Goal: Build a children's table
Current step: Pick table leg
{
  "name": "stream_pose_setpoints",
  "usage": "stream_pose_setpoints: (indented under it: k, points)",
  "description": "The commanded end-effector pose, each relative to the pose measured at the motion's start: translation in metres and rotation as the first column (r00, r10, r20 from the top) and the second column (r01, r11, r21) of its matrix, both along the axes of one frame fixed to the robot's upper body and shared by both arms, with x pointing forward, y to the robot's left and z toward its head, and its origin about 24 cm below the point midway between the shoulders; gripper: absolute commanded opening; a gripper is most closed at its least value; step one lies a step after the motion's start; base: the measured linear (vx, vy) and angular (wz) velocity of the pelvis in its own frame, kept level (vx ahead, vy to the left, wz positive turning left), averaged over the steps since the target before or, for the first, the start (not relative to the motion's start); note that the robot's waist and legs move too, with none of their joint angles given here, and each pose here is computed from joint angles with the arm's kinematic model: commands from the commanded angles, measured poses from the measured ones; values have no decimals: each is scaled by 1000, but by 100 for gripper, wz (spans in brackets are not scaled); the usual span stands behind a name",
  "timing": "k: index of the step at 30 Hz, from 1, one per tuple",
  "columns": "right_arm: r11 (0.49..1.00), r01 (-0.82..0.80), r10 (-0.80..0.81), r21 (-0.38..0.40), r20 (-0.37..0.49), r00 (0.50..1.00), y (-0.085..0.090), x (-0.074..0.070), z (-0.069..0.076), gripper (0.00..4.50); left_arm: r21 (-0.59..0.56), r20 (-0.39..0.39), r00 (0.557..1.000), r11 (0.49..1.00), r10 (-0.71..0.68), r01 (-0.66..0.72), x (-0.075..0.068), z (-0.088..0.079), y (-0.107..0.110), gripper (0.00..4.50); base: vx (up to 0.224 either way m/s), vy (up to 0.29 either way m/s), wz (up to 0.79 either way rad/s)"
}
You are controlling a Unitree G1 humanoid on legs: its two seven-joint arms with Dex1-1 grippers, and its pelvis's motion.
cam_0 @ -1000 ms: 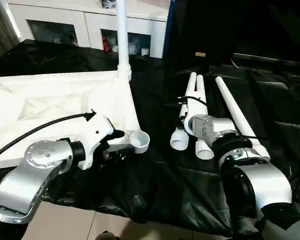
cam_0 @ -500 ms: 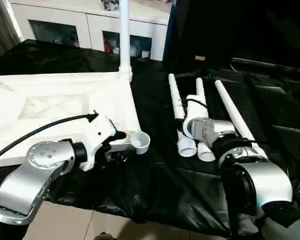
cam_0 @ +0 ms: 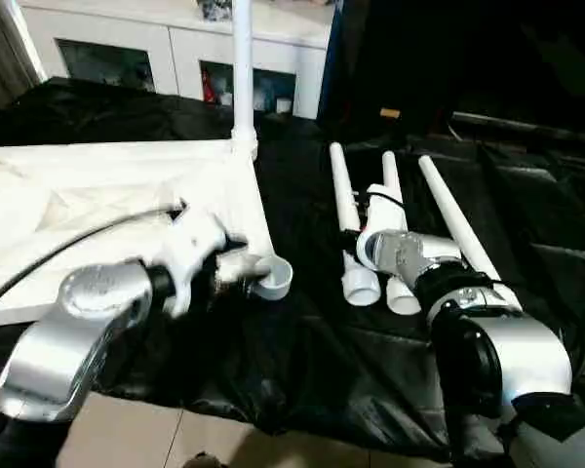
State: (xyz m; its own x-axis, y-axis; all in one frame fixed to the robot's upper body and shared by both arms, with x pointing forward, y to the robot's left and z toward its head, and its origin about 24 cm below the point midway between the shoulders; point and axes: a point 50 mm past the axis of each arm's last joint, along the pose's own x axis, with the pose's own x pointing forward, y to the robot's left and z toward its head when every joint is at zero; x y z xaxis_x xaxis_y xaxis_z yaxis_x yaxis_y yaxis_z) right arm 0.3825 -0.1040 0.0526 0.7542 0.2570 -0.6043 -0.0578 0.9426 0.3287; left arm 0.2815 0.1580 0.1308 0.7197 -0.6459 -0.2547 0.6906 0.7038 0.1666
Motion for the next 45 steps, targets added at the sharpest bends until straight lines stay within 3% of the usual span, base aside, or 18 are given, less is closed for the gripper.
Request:
stream_pose_setpoints:
  k: [1,4,7,9,10,13,14,15,19,20,22,23,27,28,33,36,39,45]
  points:
    - [997,1,-6,71,71,997,-8,6,14,183,-52,16,993,992,113,-112,11,3,3,304,0,0,0]
    - [991,-29,19,130,76,997,-11,5,16,183,-144,1,985,974,175,-173,19,6,0,304,0,0,0]
    - [969,-112,73,219,179,981,-14,4,27,183,-282,-62,978,937,199,-208,27,11,-8,304,0,0,0]
    - [931,-224,117,287,348,930,-15,-1,40,183,-394,-133,978,897,161,-201,32,15,-17,304,0,0,0]
    - [925,-244,126,292,368,921,-15,-3,42,183,-408,-143,978,891,155,-201,33,15,-19,304,0,0,0]
    - [823,-425,204,378,502,841,-13,-22,52,182,-503,-222,969,839,107,-208,41,16,-30,304,0,0,0]
    - [818,-431,206,382,505,838,-13,-23,52,182,-506,-225,969,837,105,-208,41,16,-30,304,0,0,0]
    - [740,-525,245,421,558,793,-14,-38,57,182,-549,-271,960,808,67,-211,46,16,-38,304,0,0,0]
    - [666,-620,294,414,619,729,-13,-56,62,182,-627,-298,955,754,-2,-194,48,23,-50,304,0,0,0]
    - [616,-673,319,410,651,689,-11,-66,66,182,-674,-297,953,719,-54,-170,49,29,-57,304,0,0,0]
    - [594,-695,333,406,662,671,-10,-70,68,182,-692,-294,953,705,-74,-159,49,32,-59,304,0,0,0]
    - [562,-727,361,394,674,645,-7,-75,71,182,-740,-267,957,660,-117,-126,49,42,-64,304,0,0,0]
    - [546,-748,393,377,673,626,-5,-80,73,182,-791,-220,961,607,-165,-76,47,56,-69,304,0,0,0]
    - [542,-752,399,375,673,623,-5,-82,74,182,-793,-215,961,605,-173,-69,46,58,-70,276,0,0,0]
    - [551,-756,417,353,669,615,-1,-83,75,182,-772,-230,963,629,-140,-93,46,58,-69,245,0,0,0]
    - [587,-738,403,334,670,623,1,-81,76,182,-765,-248,965,628,-89,-139,47,58,-68,230,0,0,0]
    - [670,-698,388,253,682,620,7,-76,83,182,-747,-308,951,614,20,-255,50,58,-68,196,0,0,0]
    - [705,-684,406,186,685,605,20,-75,88,181,-695,-346,932,636,111,-334,54,55,-71,183,0,0,0]
